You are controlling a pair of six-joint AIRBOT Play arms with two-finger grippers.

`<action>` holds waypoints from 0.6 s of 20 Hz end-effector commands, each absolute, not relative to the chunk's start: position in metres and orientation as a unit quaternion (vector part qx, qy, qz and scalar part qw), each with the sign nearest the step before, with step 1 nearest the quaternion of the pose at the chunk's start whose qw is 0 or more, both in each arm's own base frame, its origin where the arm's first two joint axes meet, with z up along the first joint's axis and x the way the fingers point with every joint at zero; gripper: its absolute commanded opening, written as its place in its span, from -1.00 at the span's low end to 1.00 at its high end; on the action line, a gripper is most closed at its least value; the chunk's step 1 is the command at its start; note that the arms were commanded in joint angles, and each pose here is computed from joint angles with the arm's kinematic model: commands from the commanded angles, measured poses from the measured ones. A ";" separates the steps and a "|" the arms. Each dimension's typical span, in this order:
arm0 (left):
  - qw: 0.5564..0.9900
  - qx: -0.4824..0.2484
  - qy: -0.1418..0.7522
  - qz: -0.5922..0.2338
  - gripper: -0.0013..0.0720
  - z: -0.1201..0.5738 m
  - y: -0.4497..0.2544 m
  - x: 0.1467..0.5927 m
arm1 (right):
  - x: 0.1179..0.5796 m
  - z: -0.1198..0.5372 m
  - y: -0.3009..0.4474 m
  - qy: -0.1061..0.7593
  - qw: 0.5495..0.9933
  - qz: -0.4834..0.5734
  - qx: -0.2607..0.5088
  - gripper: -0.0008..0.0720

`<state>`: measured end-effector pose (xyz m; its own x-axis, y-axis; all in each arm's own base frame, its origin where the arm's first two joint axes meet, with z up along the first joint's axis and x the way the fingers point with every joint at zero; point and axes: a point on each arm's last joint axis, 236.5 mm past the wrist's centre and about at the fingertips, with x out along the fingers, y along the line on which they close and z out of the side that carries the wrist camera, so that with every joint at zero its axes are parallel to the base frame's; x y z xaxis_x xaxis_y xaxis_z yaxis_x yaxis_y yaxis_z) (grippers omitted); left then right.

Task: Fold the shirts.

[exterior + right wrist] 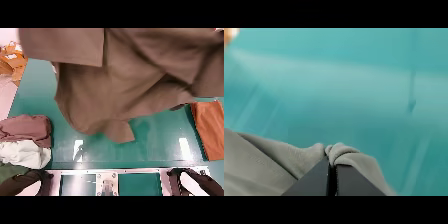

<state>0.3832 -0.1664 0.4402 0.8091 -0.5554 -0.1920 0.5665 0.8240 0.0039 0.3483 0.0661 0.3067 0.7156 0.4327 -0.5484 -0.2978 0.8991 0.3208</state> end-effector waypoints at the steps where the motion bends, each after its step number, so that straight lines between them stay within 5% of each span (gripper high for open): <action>1: 0.921 0.034 0.254 -0.295 -0.91 0.300 -0.181 0.478 | 0.402 0.196 0.098 0.400 0.878 0.231 0.123 -0.93; 4: 0.898 0.003 0.338 -0.282 -0.91 0.177 -0.193 0.552 | 0.461 0.082 0.122 0.455 0.852 0.208 0.155 -0.93; 8: 0.875 -0.046 0.389 -0.283 -0.91 0.084 -0.209 0.585 | 0.504 -0.021 0.155 0.493 0.813 0.188 0.248 -0.93; 9: 0.868 -0.058 0.401 -0.287 -0.91 0.069 -0.213 0.586 | 0.508 -0.038 0.159 0.502 0.801 0.184 0.268 -0.89; 10: 0.862 -0.064 0.414 -0.286 -0.90 0.056 -0.214 0.586 | 0.512 -0.051 0.160 0.510 0.793 0.181 0.278 -0.62; 11: 0.858 -0.068 0.423 -0.283 -0.34 0.048 -0.214 0.585 | 0.517 -0.057 0.157 0.512 0.793 0.178 0.276 -0.29; 12: 0.858 -0.072 0.430 -0.273 0.54 0.045 -0.209 0.586 | 0.521 -0.054 0.148 0.509 0.797 0.175 0.275 -0.17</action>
<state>0.5809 -0.2090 0.0830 0.5222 -0.5328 -0.6659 0.4574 0.8340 -0.3086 0.5051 0.1504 -0.0222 0.4171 0.5601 -0.7158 -0.0592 0.8026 0.5936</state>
